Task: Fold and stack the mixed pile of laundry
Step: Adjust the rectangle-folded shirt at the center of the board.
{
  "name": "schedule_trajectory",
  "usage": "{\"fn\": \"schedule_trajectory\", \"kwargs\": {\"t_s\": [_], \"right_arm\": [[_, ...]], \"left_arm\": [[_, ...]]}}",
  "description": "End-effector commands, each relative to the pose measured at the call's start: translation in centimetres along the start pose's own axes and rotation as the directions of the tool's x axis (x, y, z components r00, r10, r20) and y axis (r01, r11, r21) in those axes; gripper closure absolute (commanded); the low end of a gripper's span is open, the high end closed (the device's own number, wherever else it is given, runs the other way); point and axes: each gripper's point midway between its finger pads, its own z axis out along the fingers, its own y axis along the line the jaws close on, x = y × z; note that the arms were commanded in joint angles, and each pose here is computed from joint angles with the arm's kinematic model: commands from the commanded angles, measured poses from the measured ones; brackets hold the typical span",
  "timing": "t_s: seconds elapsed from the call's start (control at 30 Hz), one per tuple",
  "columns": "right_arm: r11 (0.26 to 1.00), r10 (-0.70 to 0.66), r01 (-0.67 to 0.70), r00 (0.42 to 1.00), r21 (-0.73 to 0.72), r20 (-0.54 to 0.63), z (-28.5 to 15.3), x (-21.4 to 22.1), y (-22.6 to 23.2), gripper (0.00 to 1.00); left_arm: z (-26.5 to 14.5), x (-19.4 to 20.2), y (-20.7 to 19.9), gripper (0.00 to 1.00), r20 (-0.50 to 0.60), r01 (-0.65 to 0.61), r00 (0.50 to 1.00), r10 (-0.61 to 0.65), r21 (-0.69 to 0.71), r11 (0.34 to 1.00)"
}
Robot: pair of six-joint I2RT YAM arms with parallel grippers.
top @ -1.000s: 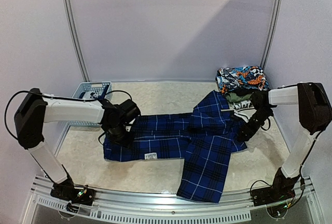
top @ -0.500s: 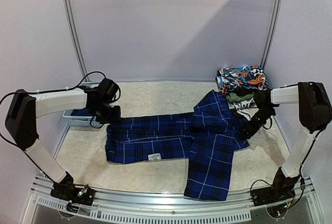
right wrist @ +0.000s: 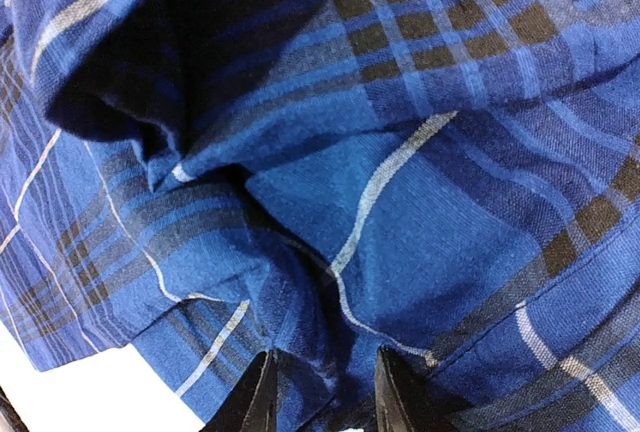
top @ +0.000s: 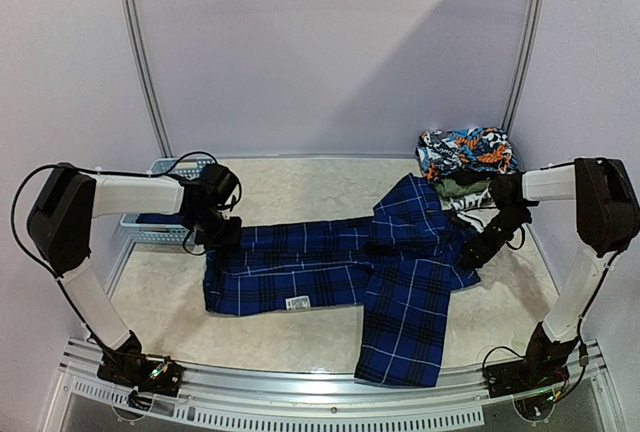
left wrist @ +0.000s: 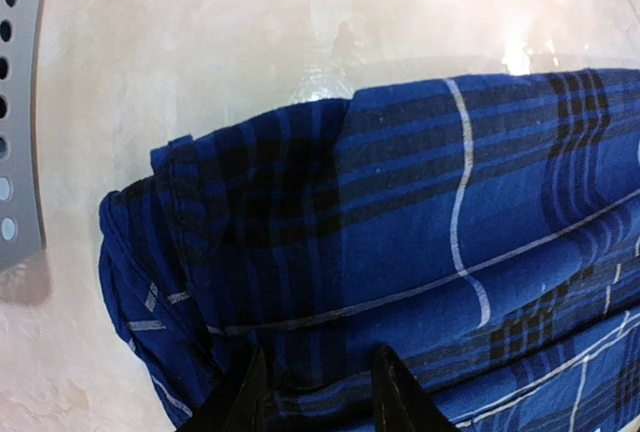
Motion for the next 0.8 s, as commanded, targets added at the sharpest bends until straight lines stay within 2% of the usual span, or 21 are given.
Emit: {"fn": "schedule_trajectory", "kwargs": {"t_s": [0.0, 0.13, 0.3, 0.47, 0.53, 0.67, 0.77], "right_arm": [[0.999, 0.021, -0.023, 0.999, -0.039, -0.034, 1.3, 0.8, 0.2, 0.66], [0.998, 0.025, -0.026, 0.999, -0.048, -0.035, 1.3, 0.8, 0.3, 0.66], [0.997, 0.032, -0.034, 0.999, -0.067, -0.037, 1.4, 0.8, 0.5, 0.66], [0.996, 0.036, -0.039, 0.999, -0.078, -0.039, 1.5, 0.8, 0.6, 0.66], [0.996, 0.036, -0.039, 0.998, -0.083, -0.042, 1.5, 0.9, 0.7, 0.66], [0.996, 0.034, -0.037, 0.998, -0.083, -0.044, 1.6, 1.0, 0.8, 0.66], [0.996, 0.033, -0.037, 0.999, -0.084, -0.043, 1.6, 1.0, 0.7, 0.66]], "left_arm": [[-0.8, 0.0, 1.1, 0.61, 0.021, -0.039, 0.999, 0.039, -0.034, 0.999], [-2.4, -1.0, 1.5, 0.52, 0.074, -0.118, 0.990, 0.122, -0.057, 0.991], [-1.6, -0.9, 0.8, 0.48, 0.013, -0.237, 0.971, 0.238, -0.044, 0.971], [0.4, 0.4, -1.4, 0.43, -0.066, -0.326, 0.942, 0.330, 0.071, 0.943], [0.2, 1.1, -2.8, 0.45, -0.072, -0.353, 0.929, 0.363, 0.127, 0.927], [-1.2, 2.3, -3.7, 0.49, -0.063, -0.434, 0.893, 0.445, 0.137, 0.891], [-2.0, 3.4, -3.6, 0.61, -0.083, -0.486, 0.864, 0.496, 0.123, 0.866]]}}
